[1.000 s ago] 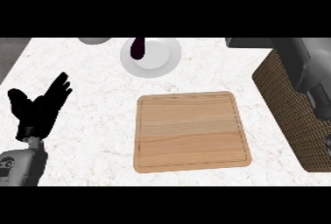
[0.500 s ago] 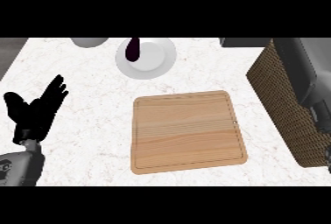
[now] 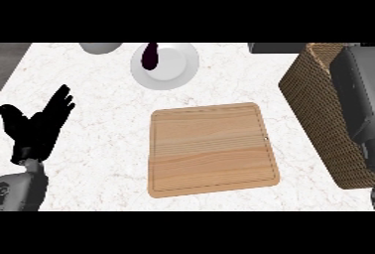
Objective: Pick the croissant from the cutting board and place it in the basket
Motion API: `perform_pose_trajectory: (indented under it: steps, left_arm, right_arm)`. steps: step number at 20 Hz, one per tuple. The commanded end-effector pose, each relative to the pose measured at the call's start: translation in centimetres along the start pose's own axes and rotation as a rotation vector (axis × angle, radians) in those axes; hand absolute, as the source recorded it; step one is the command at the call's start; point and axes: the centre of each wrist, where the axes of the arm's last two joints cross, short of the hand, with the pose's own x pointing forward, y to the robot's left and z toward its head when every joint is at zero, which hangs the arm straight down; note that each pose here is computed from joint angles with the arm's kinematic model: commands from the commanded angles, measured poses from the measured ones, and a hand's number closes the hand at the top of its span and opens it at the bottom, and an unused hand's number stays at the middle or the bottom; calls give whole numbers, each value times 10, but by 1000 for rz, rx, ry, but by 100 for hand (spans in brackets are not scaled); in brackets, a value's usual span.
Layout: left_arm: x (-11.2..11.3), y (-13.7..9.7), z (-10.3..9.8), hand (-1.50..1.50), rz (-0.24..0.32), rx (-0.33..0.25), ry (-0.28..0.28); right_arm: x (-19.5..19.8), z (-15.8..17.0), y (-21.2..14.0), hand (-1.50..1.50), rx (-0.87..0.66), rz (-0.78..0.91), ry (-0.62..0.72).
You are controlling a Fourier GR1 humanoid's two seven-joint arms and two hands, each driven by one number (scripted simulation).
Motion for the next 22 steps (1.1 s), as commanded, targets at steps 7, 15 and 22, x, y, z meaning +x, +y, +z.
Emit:
perform_pose_trajectory:
  steps: [7,15,22]
  left_arm:
    - [8,-13,-3,0,-2,-4,0]
    - [-6,3,6,0,-12,11,10]
    - [-20,12,13,0,16,50,32]
  right_arm:
    - [-19,4,-7,-150,-22,-85,142]
    - [-34,-26,-40,-150,-228,-389,277]
    - [-91,-1,-70,-150,-254,-468,365]
